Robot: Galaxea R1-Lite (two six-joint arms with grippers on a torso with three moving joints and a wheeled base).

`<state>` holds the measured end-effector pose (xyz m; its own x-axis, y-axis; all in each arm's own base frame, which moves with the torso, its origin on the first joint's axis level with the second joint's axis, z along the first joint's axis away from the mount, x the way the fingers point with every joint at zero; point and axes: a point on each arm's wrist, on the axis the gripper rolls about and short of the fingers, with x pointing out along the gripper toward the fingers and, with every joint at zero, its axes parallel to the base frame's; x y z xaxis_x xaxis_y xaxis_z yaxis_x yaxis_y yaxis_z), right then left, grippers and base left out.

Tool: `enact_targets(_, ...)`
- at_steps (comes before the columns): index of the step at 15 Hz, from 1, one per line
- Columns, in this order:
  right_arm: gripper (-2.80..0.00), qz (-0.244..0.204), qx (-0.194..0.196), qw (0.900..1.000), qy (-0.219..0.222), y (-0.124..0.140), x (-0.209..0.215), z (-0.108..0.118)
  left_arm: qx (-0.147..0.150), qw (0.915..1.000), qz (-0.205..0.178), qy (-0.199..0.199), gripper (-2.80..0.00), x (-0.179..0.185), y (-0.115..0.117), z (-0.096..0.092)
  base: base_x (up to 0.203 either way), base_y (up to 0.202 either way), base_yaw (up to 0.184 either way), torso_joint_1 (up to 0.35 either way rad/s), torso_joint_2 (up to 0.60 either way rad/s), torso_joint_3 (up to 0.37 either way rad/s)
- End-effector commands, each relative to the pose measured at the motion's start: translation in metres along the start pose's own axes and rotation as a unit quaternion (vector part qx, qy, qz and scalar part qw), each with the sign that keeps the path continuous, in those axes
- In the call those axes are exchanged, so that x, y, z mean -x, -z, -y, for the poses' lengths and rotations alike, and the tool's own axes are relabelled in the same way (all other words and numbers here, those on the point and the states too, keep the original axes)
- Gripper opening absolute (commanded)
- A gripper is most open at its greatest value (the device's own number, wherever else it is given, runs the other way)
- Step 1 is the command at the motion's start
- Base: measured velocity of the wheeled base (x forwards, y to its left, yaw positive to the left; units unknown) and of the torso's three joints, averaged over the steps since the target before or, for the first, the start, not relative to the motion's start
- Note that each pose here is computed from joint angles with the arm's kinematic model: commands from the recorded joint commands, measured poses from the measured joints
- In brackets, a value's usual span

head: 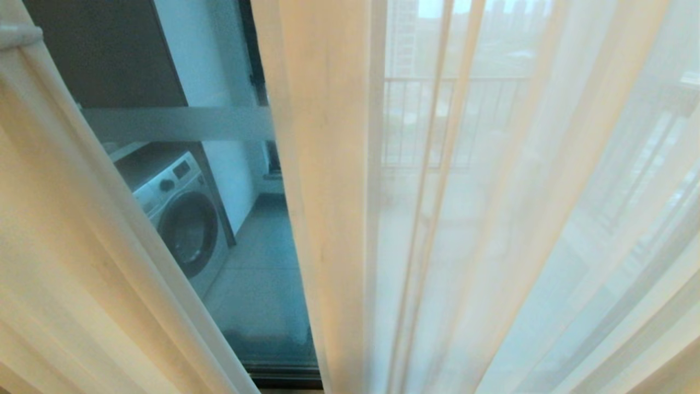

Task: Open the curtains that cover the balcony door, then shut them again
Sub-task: Close the inner curtains on both sides

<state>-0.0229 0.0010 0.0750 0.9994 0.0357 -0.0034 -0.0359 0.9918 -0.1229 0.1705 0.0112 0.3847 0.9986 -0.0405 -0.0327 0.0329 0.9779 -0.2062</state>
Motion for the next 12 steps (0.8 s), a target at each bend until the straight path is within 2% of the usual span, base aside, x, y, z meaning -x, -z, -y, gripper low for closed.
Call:
enact_targets(1,-2.8,-0.001,0.0,1.0,-0.001,0.0,-0.0001,0.0,0.001,1.0,0.0,0.0,-2.8,0.0007,0.0,-0.0001,0.0,-0.189,0.002,0.002,0.0,0.002)
enact_targets(8,-2.8,-0.001,0.0,1.0,-0.001,0.0,-0.0001,0.0,0.002,1.0,0.0,0.0,-2.8,0.0022,0.0001,0.0001,0.0,-0.184,0.002,0.003,0.0,0.002)
enact_targets(12,-2.8,-0.001,0.0,1.0,-0.001,0.0,-0.0001,0.0,0.001,1.0,0.004,0.001,-2.8,0.0046,-0.0009,0.0006,0.0,-0.024,-0.001,0.002,0.0,0.001)
